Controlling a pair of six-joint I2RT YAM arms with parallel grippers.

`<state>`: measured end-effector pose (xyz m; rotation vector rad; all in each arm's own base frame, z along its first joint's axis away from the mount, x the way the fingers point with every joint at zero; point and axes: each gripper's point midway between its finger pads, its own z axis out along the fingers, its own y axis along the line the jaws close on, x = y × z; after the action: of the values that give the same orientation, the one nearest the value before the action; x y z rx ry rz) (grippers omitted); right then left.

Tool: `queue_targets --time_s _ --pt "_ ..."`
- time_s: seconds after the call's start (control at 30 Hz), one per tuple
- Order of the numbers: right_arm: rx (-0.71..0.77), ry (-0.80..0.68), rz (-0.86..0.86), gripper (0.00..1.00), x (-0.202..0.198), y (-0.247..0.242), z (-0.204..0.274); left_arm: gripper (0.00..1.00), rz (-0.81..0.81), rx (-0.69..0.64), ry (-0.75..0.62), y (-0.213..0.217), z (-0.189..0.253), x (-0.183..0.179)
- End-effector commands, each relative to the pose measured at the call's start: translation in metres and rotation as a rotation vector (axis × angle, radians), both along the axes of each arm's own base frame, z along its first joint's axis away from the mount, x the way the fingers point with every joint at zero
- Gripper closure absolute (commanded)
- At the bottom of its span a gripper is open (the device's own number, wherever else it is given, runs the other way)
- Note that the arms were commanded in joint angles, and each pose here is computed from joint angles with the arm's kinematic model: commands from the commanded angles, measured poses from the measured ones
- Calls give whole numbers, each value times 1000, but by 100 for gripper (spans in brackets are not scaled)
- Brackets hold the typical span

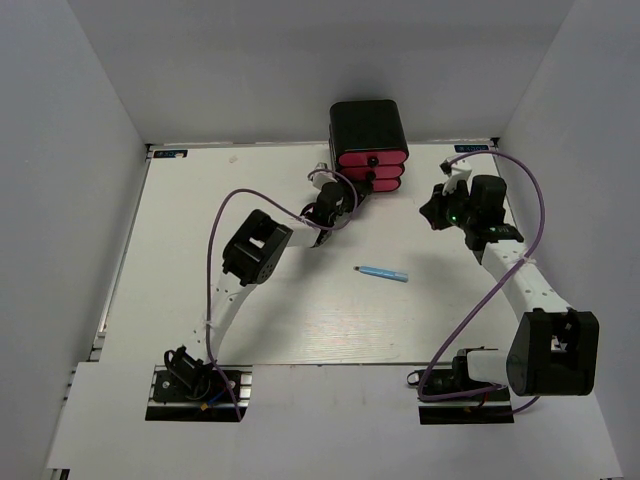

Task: Sort the stationery into containers
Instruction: Open the drawer at the center of the board.

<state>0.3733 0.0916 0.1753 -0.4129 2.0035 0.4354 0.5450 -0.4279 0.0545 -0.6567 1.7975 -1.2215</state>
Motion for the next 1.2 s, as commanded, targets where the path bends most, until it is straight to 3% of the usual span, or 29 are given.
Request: queue_targets --time_s 0.0,0.13,0.23,0.27,0.37,0.5,0.53,0.6,0.67,0.73,0.87,1.0,1.1,1.17 --pt "26 -50 11 100 1 1 12 58 5 25 29 4 -3 4" --pt "30 -44 13 100 1 0 9 73 -14 29 41 10 -12 -10" --pt "22 -37 51 97 -2 2 4 75 -35 22 37 18 -8 -28" --pt "26 -24 77 80 -3 6 0 76 -53 7 22 18 5 -33" --pt "13 -25 153 57 -6 13 -7 78 -84 6 26 23 3 -57" --pt "17 9 299 39 -22 27 -21 78 -106 6 35 32 5 -76" --pt "21 22 327 35 -26 30 -24 76 -108 6 19 31 13 -75" --pt "15 6 408 26 -35 37 -29 55 -117 15 35 32 10 -79" --pt "-20 -25 471 25 -40 40 -32 36 -126 16 40 31 12 -81" --pt "-16 -20 528 27 -51 44 -39 28 -148 18 50 30 12 -86" --pt "-110 -98 691 40 -73 53 -58 22 -178 23 48 34 20 -99" --pt "-235 -46 802 51 -93 63 -93 22 -234 61 38 41 29 -120" --pt "-307 4 835 51 -97 69 -114 21 -268 117 24 53 38 -141" --pt "-335 4 845 43 -99 76 -120 21 -284 160 33 67 34 -154"
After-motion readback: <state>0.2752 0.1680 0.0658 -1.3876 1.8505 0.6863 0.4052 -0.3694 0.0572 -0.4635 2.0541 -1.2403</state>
